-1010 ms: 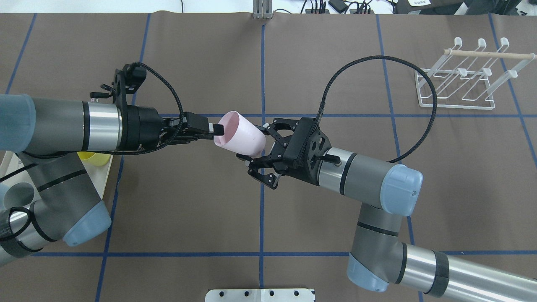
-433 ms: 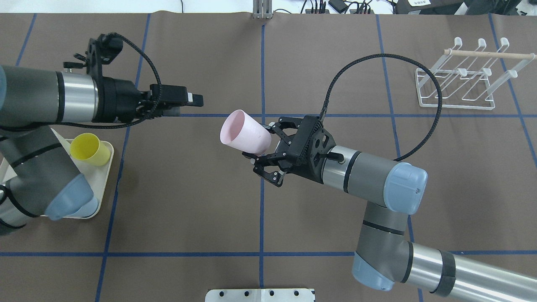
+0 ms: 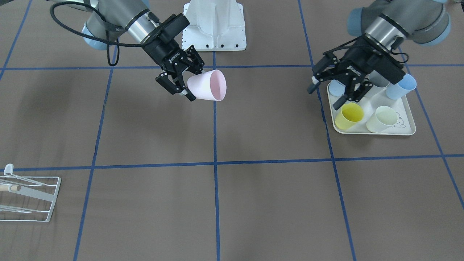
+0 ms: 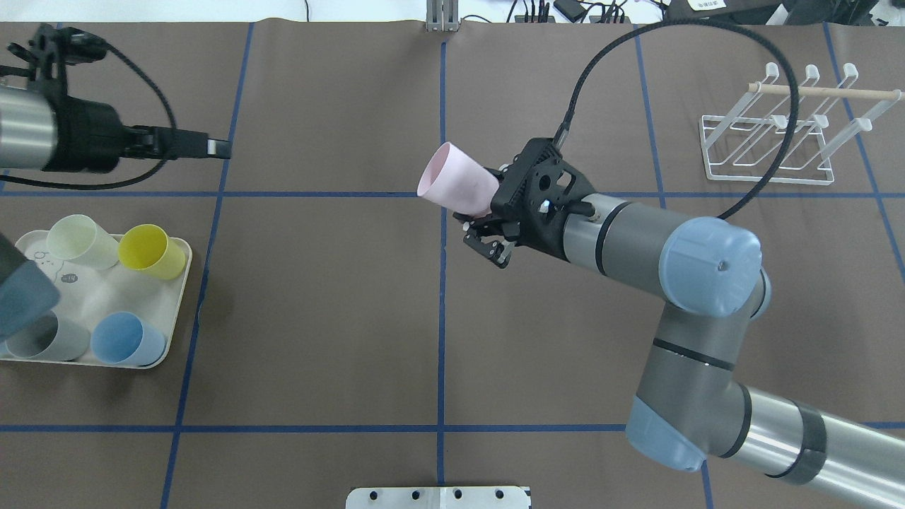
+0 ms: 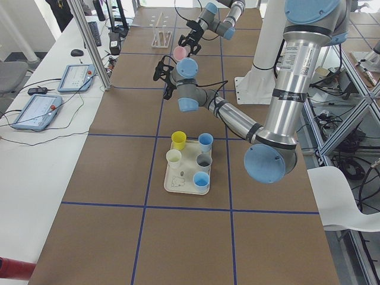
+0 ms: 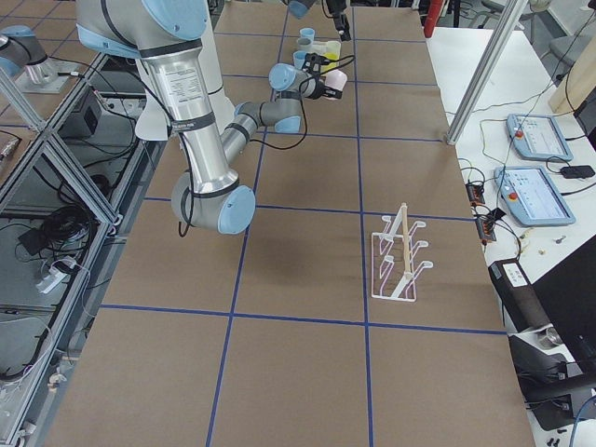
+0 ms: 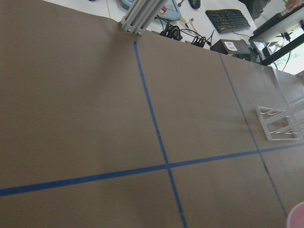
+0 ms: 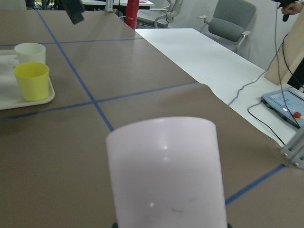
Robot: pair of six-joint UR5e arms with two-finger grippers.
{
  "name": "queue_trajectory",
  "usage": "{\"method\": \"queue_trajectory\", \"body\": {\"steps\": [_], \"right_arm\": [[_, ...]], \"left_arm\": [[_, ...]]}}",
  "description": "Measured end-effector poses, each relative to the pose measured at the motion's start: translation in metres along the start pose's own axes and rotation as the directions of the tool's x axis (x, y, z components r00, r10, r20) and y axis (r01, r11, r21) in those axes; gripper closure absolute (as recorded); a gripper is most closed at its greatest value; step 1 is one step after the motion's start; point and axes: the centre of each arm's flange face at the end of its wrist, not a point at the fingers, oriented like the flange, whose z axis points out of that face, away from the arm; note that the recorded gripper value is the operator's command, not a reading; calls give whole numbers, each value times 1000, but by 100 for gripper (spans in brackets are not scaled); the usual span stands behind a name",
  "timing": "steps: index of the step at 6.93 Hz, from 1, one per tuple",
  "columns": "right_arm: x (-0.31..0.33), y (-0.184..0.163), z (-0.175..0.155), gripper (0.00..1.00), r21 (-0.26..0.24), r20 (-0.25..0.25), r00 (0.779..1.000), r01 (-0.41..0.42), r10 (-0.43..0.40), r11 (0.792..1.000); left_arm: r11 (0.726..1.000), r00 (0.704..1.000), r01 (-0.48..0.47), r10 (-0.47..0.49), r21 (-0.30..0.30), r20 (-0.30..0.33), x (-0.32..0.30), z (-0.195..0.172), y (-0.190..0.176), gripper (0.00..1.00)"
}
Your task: Transfer IKEA cup to right arm and place on rack
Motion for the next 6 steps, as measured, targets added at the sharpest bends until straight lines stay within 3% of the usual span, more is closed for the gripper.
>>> {"method": "queue_trajectory", "body": {"steps": [1,2,3,4,5,6], "right_arm": [[32,-11,-13,100,-106,-76,995,60,-68,993],[73,-18,-28,100,-227,-139,973,152,-187,962],[117,-21,-46,100,-355,-170,930,251,-326,901],[162,-21,-65,100,-481,-153,867,355,-475,802],[204,-17,-82,100,-583,-96,790,448,-605,678],[250,-11,-100,100,-664,-2,694,537,-720,520]], "left_arm": [[995,993,-96,96,-9,62,-49,-35,0,0],[984,977,-179,181,-23,112,-95,-73,1,0],[967,955,-250,253,-40,156,-140,-108,3,0],[951,933,-304,311,-62,184,-181,-136,6,0],[939,919,-336,345,-80,193,-212,-156,11,0],[933,913,-348,359,-90,193,-229,-167,15,0]]}}
